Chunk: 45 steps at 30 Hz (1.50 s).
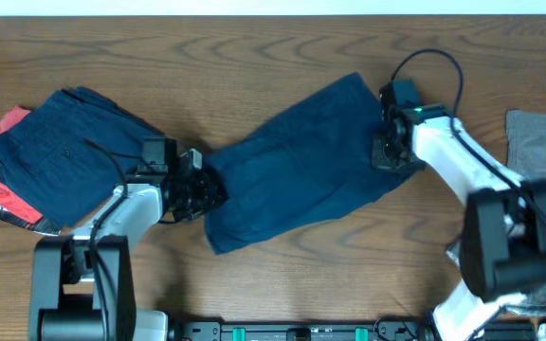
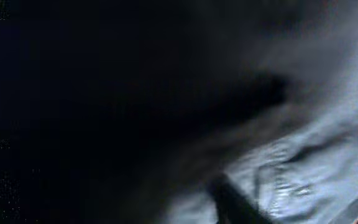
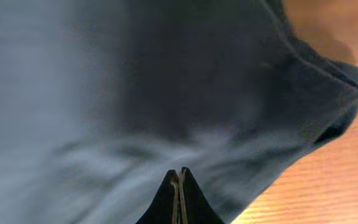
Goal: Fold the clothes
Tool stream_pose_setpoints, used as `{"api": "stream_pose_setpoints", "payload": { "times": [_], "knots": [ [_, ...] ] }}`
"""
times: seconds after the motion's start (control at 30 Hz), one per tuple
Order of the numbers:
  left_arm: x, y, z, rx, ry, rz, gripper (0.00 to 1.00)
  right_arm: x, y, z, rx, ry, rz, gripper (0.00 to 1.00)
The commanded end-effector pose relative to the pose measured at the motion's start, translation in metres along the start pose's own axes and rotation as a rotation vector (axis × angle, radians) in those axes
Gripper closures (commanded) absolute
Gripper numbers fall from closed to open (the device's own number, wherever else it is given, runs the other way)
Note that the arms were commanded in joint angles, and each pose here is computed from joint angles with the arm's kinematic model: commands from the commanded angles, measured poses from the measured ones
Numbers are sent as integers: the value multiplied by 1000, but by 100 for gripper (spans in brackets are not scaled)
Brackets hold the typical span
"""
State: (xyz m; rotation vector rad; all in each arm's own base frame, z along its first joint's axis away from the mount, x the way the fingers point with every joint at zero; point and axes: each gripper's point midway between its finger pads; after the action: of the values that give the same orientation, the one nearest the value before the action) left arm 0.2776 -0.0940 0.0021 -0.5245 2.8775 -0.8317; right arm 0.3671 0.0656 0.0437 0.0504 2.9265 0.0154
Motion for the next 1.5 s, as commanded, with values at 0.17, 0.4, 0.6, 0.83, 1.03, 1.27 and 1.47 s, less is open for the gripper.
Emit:
{"api": "stream_pose_setpoints", "payload": {
  "times": [0.17, 0.4, 0.6, 0.83, 1.03, 1.27, 1.47],
  "knots": [
    [6, -10, -19, -16, 34, 37, 94, -17, 72, -67, -401, -152, -264, 99],
    [0, -45, -71, -25, 46, 51, 94, 6, 117, -55, -464, -87, -379, 99],
    [-13, -78, -112, -4, 1, 79, 94, 43, 162, -22, -481, 26, -489, 99],
    [-27, -105, -144, 25, -60, 117, 94, 102, 228, 20, -532, 149, -620, 99],
    [-33, -116, -157, 40, -88, 130, 94, 126, 273, 35, -532, 107, -681, 99],
    [-33, -117, -157, 41, -90, 132, 94, 123, 284, 24, -485, 33, -697, 99],
    [-33, -117, -157, 40, -91, 132, 94, 49, 213, -20, -249, -139, -547, 99]
  ]
}}
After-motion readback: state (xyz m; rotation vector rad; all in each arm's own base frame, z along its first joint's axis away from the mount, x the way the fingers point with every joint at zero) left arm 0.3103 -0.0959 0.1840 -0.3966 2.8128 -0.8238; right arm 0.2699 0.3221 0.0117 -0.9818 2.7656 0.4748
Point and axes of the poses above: each gripper's point midway between its finger pads, its own z axis out along the fingers, its own y axis along the line the jaws close on, x = y × z, and after that the axes turned 3 degrees about -z, right-handed
